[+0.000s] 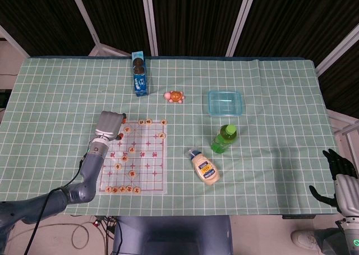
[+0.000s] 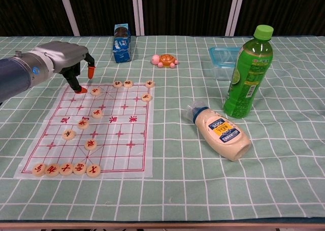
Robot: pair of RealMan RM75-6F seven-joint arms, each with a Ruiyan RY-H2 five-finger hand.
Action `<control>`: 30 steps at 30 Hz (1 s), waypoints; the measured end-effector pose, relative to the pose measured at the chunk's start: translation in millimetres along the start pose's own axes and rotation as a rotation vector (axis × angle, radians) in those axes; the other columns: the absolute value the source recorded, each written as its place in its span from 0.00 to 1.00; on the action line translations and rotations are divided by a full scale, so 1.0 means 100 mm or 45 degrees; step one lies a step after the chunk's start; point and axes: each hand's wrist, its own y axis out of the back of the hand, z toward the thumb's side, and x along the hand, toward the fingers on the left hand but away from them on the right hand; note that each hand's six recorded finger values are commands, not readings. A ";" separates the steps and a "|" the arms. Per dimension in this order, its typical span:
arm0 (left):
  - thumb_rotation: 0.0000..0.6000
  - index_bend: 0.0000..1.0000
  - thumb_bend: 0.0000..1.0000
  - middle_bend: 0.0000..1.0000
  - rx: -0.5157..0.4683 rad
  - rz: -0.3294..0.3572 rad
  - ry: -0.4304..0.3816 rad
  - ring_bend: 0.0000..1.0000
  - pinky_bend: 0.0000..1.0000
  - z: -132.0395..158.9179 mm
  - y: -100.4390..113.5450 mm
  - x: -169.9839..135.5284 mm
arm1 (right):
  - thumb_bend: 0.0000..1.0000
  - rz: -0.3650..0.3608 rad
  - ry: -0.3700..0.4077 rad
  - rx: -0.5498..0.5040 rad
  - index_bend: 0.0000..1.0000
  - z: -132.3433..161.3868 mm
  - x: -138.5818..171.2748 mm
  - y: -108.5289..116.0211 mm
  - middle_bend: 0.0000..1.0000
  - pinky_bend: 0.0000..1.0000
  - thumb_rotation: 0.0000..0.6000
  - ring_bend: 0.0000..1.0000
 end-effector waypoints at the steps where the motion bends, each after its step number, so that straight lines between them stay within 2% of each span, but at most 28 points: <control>1: 1.00 0.46 0.22 1.00 0.001 -0.001 0.003 0.97 1.00 0.00 -0.01 0.01 | 0.31 0.001 0.000 -0.001 0.00 0.00 0.00 0.00 0.00 0.00 1.00 0.00; 17: 1.00 0.46 0.23 1.00 -0.062 -0.065 0.021 0.97 1.00 0.13 -0.11 0.09 | 0.31 0.007 -0.006 -0.022 0.00 -0.01 0.01 0.00 0.00 0.00 1.00 0.00; 30: 1.00 0.47 0.26 1.00 -0.057 -0.060 0.024 0.97 1.00 0.18 -0.10 0.15 | 0.31 0.008 -0.011 -0.027 0.00 -0.01 0.01 0.00 0.00 0.00 1.00 0.00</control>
